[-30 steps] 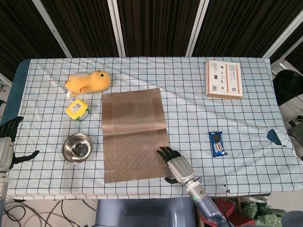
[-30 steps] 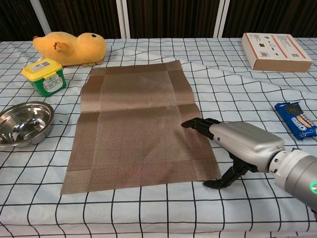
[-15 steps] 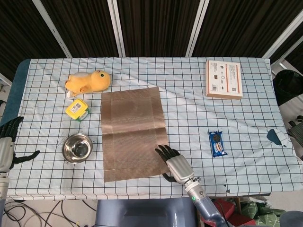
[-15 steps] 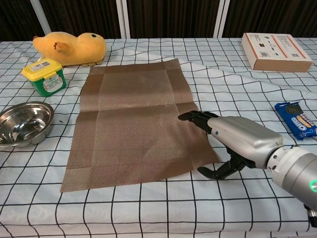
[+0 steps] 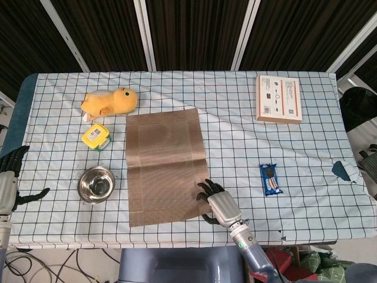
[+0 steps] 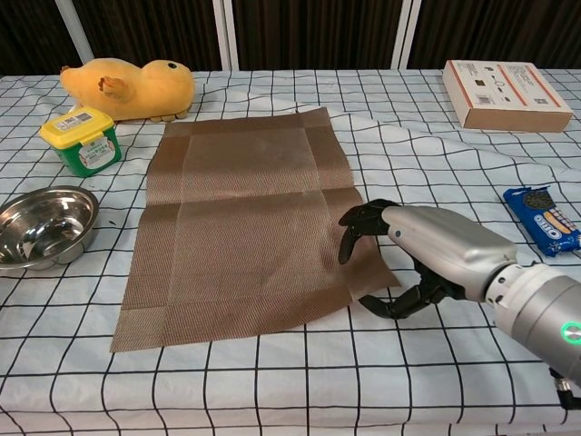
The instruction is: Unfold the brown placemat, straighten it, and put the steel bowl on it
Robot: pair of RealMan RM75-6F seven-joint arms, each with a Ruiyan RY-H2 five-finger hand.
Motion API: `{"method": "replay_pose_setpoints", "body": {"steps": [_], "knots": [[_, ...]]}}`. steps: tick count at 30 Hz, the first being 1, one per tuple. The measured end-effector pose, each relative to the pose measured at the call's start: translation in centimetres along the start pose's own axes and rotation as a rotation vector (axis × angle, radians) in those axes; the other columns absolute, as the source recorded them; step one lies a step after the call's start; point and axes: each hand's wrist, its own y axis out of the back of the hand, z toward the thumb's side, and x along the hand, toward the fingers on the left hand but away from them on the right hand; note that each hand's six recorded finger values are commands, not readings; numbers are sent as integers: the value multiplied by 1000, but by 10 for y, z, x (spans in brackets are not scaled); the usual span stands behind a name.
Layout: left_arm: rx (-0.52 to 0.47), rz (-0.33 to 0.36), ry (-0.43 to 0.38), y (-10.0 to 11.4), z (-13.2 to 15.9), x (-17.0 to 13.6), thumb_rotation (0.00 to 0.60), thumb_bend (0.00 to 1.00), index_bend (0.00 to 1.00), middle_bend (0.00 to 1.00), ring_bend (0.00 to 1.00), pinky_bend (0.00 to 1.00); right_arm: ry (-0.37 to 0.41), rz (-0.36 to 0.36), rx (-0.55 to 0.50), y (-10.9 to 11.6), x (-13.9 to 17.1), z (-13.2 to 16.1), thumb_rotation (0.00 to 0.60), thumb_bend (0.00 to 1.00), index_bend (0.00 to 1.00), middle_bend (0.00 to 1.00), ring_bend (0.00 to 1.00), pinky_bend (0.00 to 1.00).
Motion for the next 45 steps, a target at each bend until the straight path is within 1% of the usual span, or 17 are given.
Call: {"method": "replay_pose_setpoints", "body": {"steps": [3, 7, 12, 20, 29, 37, 45], "knots": [[1, -2, -2, 0, 0, 0, 600, 37, 49, 47, 0, 35, 6, -15, -10, 0, -2, 1, 600, 292, 496, 225, 67, 157], [0, -4, -4, -1, 1, 0, 600, 37, 49, 47, 0, 35, 11, -28, -19, 0, -3, 1, 600, 328, 519, 234, 67, 157], [-1, -5, -2, 0, 0, 0, 600, 37, 49, 47, 0, 35, 15, -32, -25, 0, -3, 2, 600, 386, 520, 233, 68, 157], [-3, -7, -5, -1, 0, 0, 600, 37, 49, 47, 0, 35, 17, -31, -27, -1, -1, 2, 600, 445, 526, 234, 68, 157], [-3, -10, -10, -1, 1, -1, 600, 37, 49, 47, 0, 35, 21, -31, -27, 1, 2, 1, 600, 461, 546, 234, 68, 157], [-3, -13, -13, -2, 2, -1, 600, 37, 49, 46, 0, 35, 23, -32, -22, 3, 7, 0, 600, 501, 569, 234, 68, 157], [-3, -15, -17, -2, 3, -2, 600, 38, 49, 46, 0, 35, 18, -30, -9, 5, 12, -4, 600, 506, 570, 234, 68, 157]]}}
